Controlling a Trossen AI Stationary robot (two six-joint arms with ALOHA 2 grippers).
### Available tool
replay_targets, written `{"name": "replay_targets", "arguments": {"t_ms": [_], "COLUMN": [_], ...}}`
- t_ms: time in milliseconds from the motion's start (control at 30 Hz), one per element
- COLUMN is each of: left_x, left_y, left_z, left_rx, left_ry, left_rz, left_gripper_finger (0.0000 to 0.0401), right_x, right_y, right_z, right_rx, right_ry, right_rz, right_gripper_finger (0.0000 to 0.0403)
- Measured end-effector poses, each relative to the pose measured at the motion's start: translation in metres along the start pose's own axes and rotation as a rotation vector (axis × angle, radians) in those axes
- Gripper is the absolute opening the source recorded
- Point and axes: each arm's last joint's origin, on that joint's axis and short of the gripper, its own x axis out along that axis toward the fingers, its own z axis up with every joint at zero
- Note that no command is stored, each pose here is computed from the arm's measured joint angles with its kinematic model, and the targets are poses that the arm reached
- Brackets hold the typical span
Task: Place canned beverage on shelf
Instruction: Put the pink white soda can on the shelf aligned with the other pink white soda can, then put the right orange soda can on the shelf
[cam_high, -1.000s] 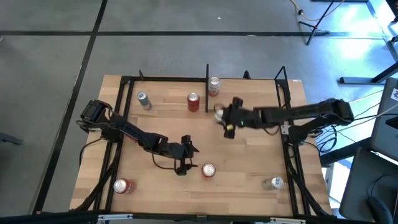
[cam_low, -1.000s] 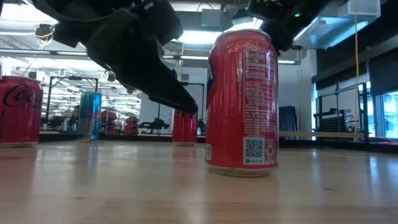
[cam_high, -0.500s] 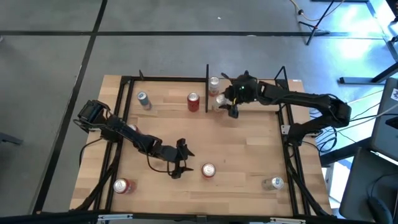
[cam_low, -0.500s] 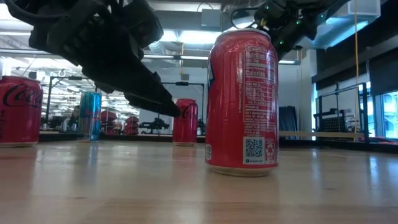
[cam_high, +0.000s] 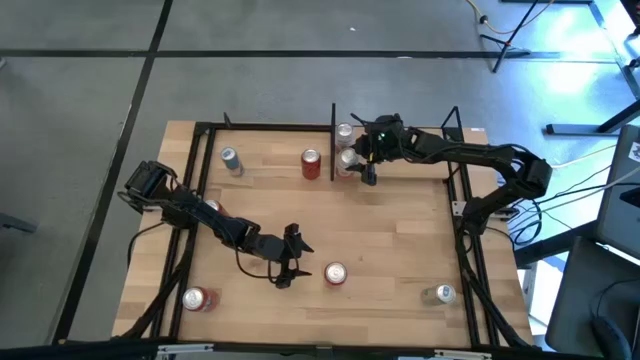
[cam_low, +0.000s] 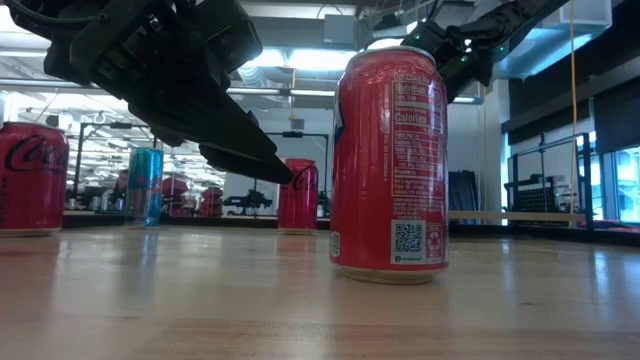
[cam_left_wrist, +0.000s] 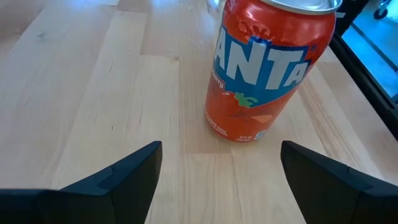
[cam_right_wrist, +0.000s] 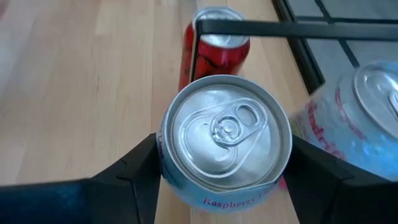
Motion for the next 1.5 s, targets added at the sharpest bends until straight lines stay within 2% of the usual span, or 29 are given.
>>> {"name": "replay_targets", "arguments": {"t_ms": [300,533,667,1000,1300,1400,1500], "left_x": [0.000,0.000,0.000,0.000,0.000,0.000,0.000], "left_y": [-0.001,-0.001,-0.001,-0.001,-0.002,-0.002,-0.003], "left_z": [0.000,0.000,0.000,0.000,0.001,0.003,0.005], "left_rx": [0.001,0.002,0.002,0.002,-0.003,-0.007,-0.010], "left_ry": [0.001,0.001,0.001,0.002,-0.017,-0.035,-0.054], "left_rz": [-0.002,-0.003,-0.003,-0.002,-0.008,-0.014,-0.019], "left_gripper_finger": [0.0315,0.0315,0.0315,0.0315,0.0315,0.0315,0.0315], "right_x": [0.004,0.004,0.004,-0.002,-0.044,-0.059,-0.068], "right_y": [-0.001,-0.003,-0.004,0.001,0.025,0.041,0.064], "right_z": [0.001,0.000,0.000,0.003,0.019,0.023,0.027], "right_rx": [-0.006,-0.016,-0.022,-0.031,-0.045,-0.003,0.033], "right_ry": [-0.015,0.000,0.013,0.020,0.027,0.019,0.013], "right_rz": [-0.009,-0.052,-0.091,-0.105,-0.189,-0.150,-0.061], "right_gripper_finger": [0.0250,0.0353,0.0383,0.0374,0.0369,0.0369,0.0369]}}
